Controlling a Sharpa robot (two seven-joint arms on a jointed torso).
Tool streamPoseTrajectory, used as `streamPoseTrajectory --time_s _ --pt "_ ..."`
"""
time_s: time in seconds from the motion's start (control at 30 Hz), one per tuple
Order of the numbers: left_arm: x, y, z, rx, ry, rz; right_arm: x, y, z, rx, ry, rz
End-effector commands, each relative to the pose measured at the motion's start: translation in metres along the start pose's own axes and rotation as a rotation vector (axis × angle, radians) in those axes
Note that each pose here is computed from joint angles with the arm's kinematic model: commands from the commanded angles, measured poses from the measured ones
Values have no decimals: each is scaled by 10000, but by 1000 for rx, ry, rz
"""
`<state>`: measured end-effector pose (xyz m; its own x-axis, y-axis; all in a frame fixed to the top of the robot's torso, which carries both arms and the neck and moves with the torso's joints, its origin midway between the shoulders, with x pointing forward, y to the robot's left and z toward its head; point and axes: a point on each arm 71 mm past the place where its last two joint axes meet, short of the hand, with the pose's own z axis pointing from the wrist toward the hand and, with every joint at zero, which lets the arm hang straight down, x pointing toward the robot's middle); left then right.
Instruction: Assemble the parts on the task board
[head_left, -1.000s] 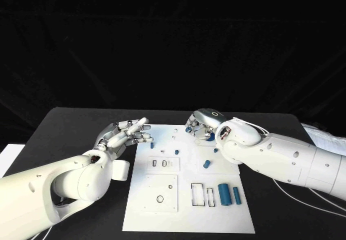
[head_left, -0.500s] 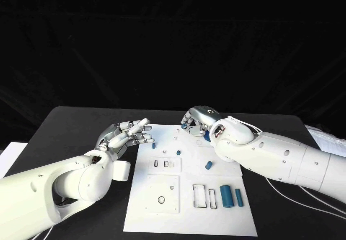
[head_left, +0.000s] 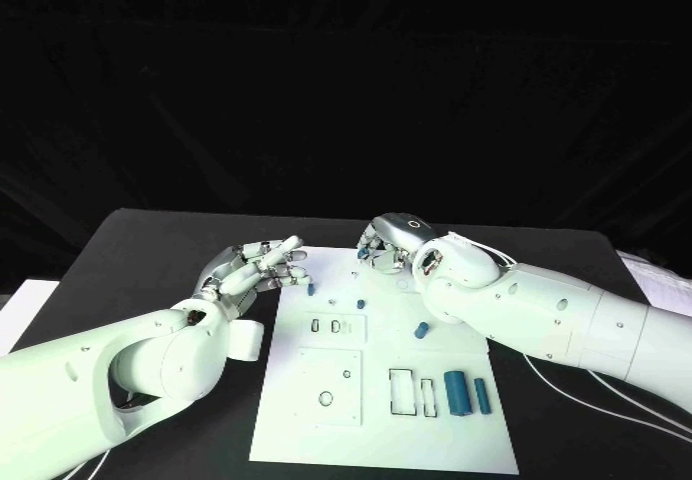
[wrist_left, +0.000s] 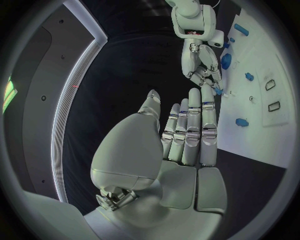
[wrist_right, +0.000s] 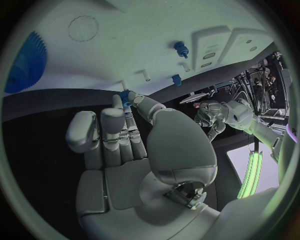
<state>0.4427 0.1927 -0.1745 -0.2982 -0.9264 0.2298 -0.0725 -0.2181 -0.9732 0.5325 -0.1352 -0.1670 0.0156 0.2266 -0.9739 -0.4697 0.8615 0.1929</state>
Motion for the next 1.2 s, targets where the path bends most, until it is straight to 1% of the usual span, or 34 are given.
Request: streamPoseTrajectory --time_s 0.03,0.57,1.03,1.13,1.2 --pt "31 -14 3 6 23 -13 26 7 11 -1 28 -15" --pt "56 -21 3 4 35 -18 82 14 57 12 47 -28" --pt "58 -33 6 4 39 -19 118 5 81 24 62 -26" --pt "55 -35 6 4 39 -19 116 -1 82 27 55 -23" --pt "53 -36 7 4 39 -19 100 -3 76 25 37 -19"
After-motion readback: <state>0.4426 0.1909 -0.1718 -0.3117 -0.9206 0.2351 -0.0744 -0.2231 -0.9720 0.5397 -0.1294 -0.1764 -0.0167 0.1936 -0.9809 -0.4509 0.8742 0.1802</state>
